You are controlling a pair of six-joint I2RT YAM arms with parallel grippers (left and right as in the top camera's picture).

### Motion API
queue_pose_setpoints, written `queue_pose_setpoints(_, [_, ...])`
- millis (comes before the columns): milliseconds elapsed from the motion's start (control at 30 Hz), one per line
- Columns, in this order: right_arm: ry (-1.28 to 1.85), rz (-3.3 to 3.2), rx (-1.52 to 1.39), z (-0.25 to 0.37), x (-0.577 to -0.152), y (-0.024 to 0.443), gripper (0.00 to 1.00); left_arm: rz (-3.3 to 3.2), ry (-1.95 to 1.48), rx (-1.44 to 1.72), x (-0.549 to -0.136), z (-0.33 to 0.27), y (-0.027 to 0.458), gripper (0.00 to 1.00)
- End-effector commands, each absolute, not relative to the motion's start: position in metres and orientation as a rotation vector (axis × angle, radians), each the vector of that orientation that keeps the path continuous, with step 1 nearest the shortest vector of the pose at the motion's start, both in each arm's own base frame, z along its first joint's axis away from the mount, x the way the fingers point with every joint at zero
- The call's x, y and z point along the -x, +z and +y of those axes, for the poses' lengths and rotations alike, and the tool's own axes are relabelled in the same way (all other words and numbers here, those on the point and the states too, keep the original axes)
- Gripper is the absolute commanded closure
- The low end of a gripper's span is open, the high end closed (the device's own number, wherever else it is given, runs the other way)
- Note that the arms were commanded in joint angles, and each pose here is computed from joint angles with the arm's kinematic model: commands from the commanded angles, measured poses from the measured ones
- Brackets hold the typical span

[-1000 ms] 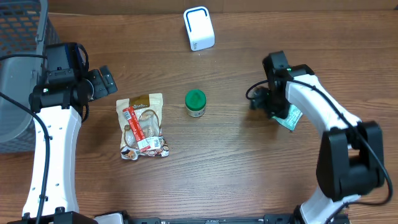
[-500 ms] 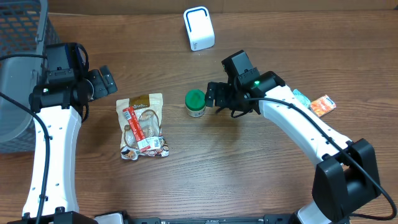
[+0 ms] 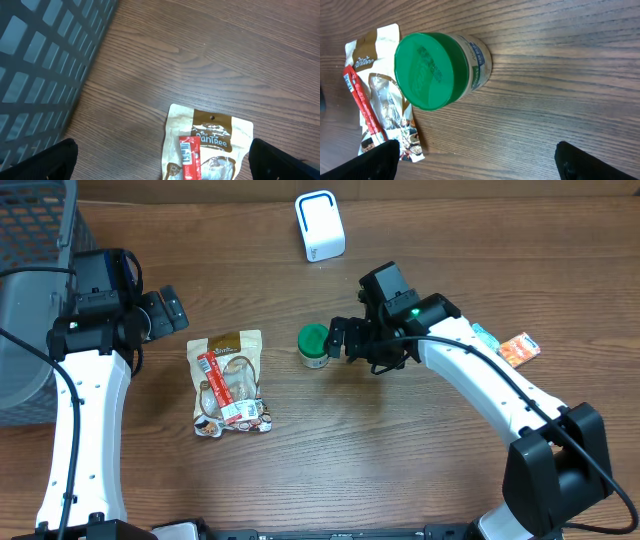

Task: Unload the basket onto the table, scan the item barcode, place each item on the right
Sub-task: 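Lower the right gripper onto the jar and grasp it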

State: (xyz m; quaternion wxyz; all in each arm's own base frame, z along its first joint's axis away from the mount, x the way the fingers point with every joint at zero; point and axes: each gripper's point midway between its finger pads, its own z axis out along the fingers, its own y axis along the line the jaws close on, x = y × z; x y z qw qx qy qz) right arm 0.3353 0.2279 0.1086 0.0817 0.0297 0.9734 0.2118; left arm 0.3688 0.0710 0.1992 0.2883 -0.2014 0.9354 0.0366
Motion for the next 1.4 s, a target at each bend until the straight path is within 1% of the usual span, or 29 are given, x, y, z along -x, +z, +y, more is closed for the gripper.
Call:
queue_pose_setpoints(0, [0.67,2.898,-0.095,0.228,-0.335,0.119,0.0,2.478,0.109,0.521,-0.371,0.073,0.207,0.0])
queue_pose_setpoints(167, [0.665,2.906,-0.098,0.227,-0.334,0.118,0.0,2.478,0.109,0.521,-0.371,0.073,0.207,0.0])
queue_pose_setpoints(333, [0.698,2.844,-0.082,0.234,-0.346,0.124,0.0,2.478,0.109,0.521,-0.371,0.073,0.207,0.0])
queue_pose_setpoints(500, [0.695,2.832,-0.04,0.234,-0.347,0.124,0.0,2.478,0.109,0.521,-0.371,0.073,0.207,0.0])
queue_pose_setpoints(600, [0.696,2.818,-0.032,0.233,-0.351,0.128,0.06,2.478,0.109,0.521,-0.371,0.073,0.207,0.0])
queue_pose_setpoints(700, [0.702,2.801,-0.07,0.229,-0.359,0.145,0.09,2.478,0.109,0.521,-0.371,0.073,0.207,0.0])
queue_pose_setpoints(833, [0.642,2.754,-0.08,0.219,-0.373,0.187,0.09,2.478,0.109,0.521,-0.371,0.073,0.207,0.0])
queue_pose_setpoints(933, [0.627,2.692,-0.078,0.218,-0.382,0.221,0.09,2.478,0.109,0.521,-0.371,0.073,0.207,0.0])
queue_pose_setpoints(967, [0.63,2.671,-0.076,0.218,-0.384,0.23,0.06,2.478,0.109,0.521,-0.371,0.073,0.207,0.0])
queue_pose_setpoints(1067, [0.638,2.612,-0.064,0.221,-0.392,0.251,0.05,2.478,0.109,0.521,-0.371,0.073,0.207,0.0])
queue_pose_setpoints(1167, [0.584,2.611,-0.067,0.22,-0.393,0.247,0.02,2.478,0.109,0.521,-0.371,0.073,0.207,0.0])
queue_pose_setpoints(1233, [0.529,2.631,-0.047,0.227,-0.392,0.235,0.0,2.478,0.109,0.521,-0.371,0.073,0.207,0.0])
queue_pose_setpoints(1367, [0.441,2.662,-0.002,0.242,-0.39,0.214,0.0,2.478,0.109,0.521,-0.371,0.073,0.207,0.0])
